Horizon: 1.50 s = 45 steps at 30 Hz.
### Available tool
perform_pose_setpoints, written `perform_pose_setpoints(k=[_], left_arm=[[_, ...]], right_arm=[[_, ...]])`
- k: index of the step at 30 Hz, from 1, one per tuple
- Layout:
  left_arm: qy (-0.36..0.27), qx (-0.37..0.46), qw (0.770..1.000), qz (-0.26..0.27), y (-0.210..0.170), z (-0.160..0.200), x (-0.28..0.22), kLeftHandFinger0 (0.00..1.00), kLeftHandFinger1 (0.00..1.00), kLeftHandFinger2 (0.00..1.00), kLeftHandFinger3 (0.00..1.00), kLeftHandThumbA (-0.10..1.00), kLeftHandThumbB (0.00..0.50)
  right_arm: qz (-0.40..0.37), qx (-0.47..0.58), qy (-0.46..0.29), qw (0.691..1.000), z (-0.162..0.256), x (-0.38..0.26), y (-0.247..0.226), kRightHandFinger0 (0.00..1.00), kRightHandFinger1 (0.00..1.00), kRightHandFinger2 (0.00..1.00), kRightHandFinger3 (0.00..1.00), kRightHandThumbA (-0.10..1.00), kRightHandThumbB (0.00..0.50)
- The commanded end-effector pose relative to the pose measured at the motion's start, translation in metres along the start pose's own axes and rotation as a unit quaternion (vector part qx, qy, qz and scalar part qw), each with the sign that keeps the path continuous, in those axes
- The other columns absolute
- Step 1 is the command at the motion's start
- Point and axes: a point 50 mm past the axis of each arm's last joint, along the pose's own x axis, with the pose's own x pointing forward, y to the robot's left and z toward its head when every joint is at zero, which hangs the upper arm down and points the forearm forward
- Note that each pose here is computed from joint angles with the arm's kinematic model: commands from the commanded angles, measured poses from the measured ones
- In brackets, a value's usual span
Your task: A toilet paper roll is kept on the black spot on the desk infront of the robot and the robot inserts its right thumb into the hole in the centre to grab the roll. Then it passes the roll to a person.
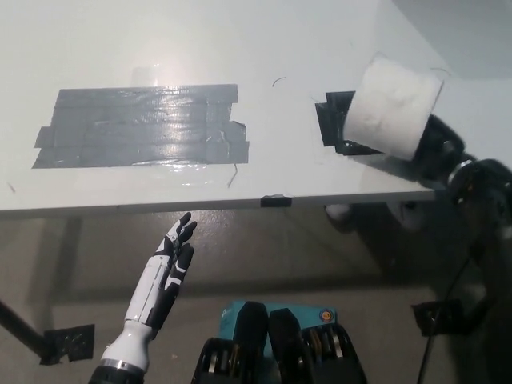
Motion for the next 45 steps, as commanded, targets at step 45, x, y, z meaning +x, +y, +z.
perform_pose_setpoints(k=[45], left_arm=[[-0.078, 0.006, 0.997, -0.016, 0.005, 0.039, 0.057, 1.00, 1.00, 1.00, 1.00, 1.00, 0.068]], right_arm=[[0.202, 0.077, -0.092, 0.972, 0.149, 0.006, 0.184, 0.00, 0.20, 0.66, 1.00, -0.10, 0.109]])
